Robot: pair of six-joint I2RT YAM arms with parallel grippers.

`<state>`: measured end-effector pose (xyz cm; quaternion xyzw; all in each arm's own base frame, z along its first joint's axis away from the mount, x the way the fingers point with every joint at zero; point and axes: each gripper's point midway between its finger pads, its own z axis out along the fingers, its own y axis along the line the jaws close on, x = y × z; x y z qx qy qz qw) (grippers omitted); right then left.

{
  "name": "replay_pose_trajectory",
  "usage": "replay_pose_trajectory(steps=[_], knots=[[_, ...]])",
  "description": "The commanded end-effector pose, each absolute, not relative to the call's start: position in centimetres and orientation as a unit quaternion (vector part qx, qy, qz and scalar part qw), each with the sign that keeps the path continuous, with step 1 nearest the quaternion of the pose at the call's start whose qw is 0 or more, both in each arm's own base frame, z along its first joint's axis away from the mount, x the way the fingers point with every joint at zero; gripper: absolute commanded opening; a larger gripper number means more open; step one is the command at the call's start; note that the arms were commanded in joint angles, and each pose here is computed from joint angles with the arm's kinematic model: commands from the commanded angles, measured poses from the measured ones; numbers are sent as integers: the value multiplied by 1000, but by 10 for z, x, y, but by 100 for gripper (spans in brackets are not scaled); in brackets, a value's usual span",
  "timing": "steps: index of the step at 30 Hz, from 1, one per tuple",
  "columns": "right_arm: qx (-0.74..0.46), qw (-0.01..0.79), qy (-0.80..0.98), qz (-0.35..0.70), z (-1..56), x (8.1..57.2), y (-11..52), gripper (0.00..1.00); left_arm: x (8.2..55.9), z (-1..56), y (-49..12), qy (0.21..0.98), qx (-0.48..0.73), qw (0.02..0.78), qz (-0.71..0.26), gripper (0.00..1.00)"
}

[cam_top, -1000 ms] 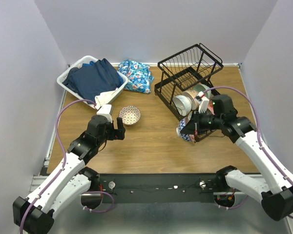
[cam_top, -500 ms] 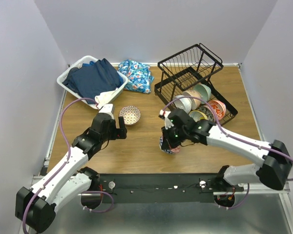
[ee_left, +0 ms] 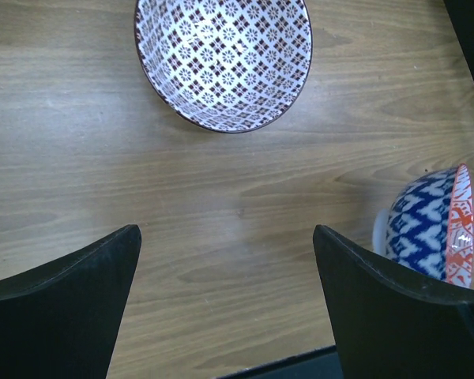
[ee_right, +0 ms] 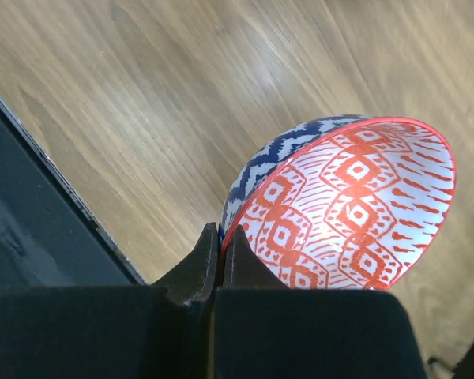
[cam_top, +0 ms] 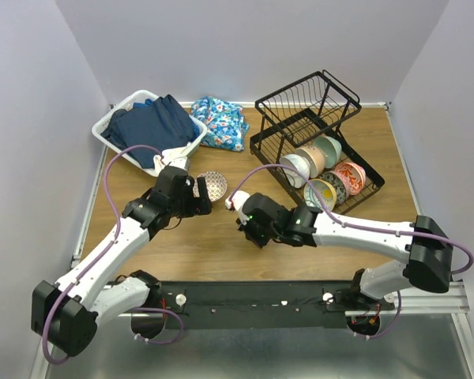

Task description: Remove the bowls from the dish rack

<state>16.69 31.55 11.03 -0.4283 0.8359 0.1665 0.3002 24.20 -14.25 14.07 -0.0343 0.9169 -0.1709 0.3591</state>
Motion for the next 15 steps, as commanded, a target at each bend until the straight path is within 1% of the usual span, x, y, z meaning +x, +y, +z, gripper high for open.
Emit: replay_pose_trajectory(steps=[1,2,3,8,9,14,15], knots=[[-503,386,764,117,133,175,343,1,238,146,-153,931,-41,312,-184,99],[-513,387,758,108,132,173,344,1,239,154,-159,930,-36,309,-197,99],[-527,391,749,93,131,173,345,1,237,150,-161,936,-32,290,-195,99],[-580,378,720,49,117,159,352,1,242,164,-177,940,-7,273,-203,98],[-587,379,714,43,117,158,353,1,240,158,-178,946,-1,257,-195,97],[-607,373,701,31,115,150,356,1,235,162,-195,954,40,236,-182,94],[-611,369,700,28,113,149,356,1,232,155,-196,959,46,221,-171,93]])
